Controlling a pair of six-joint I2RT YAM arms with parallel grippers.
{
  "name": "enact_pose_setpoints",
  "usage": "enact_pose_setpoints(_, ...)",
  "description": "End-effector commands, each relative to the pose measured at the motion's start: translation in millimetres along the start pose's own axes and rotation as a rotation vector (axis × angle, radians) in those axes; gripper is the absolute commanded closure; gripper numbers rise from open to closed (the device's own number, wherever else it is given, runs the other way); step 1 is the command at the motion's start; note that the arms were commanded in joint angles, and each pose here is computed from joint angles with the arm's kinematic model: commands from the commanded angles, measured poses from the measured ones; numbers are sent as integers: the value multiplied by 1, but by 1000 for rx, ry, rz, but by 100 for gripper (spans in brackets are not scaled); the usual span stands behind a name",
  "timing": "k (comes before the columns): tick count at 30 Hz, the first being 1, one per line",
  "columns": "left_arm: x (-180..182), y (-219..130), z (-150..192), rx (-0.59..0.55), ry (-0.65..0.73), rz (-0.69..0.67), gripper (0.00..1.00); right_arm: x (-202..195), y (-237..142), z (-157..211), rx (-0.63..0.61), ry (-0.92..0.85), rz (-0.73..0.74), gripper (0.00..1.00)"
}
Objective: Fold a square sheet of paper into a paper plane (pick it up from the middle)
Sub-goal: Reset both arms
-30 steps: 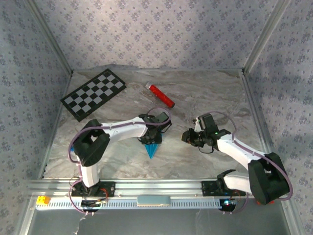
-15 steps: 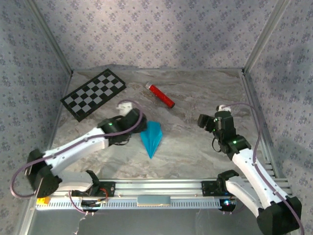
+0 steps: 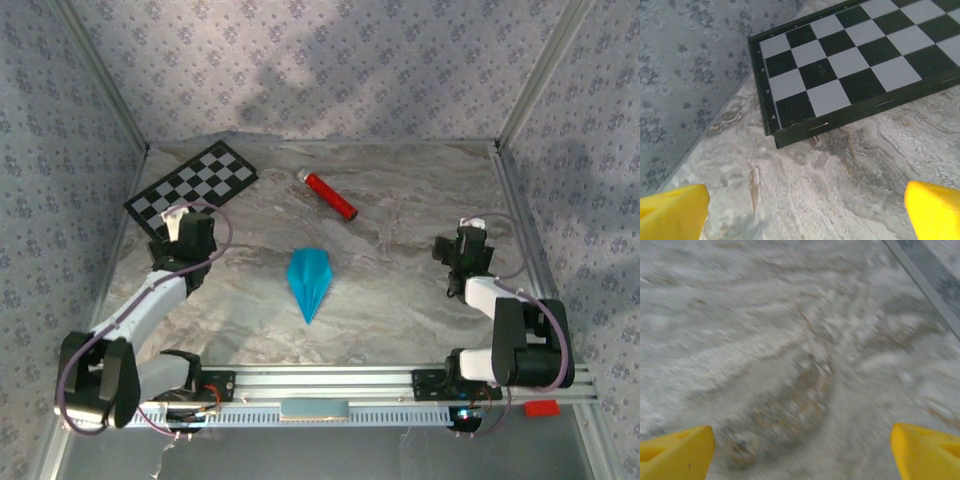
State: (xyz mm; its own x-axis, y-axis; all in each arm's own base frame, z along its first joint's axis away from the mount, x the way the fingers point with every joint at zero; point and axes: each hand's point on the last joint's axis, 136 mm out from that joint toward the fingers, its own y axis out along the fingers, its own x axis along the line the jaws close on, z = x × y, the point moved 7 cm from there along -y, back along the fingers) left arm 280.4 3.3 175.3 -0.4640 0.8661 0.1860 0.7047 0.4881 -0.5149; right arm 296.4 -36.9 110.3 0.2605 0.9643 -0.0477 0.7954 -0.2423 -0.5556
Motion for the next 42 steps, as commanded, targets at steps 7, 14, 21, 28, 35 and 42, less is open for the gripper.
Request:
enact_pose_setpoints(7, -37, 43, 3, -221, 109, 212, 0, 34, 18, -16, -177, -114, -222, 0)
enact_pose_setpoints(14, -15, 64, 27, -319, -54, 322, 0, 28, 18, -15, -186, -89, -149, 1)
enact_pose_setpoints(21, -17, 72, 22, -228, -39, 284, 0, 28, 18, -15, -185, -90, -153, 0)
enact_pose_setpoints(28, -18, 72, 22, -217, -30, 288, 0, 28, 18, -15, -186, -90, -155, 0)
enact_pose_setpoints(35, -18, 72, 22, -218, -31, 287, 0, 28, 18, -15, -185, -89, -152, 0)
enact_pose_setpoints(42, -18, 72, 22, -218, -32, 287, 0, 28, 18, -15, -186, -89, -152, 0)
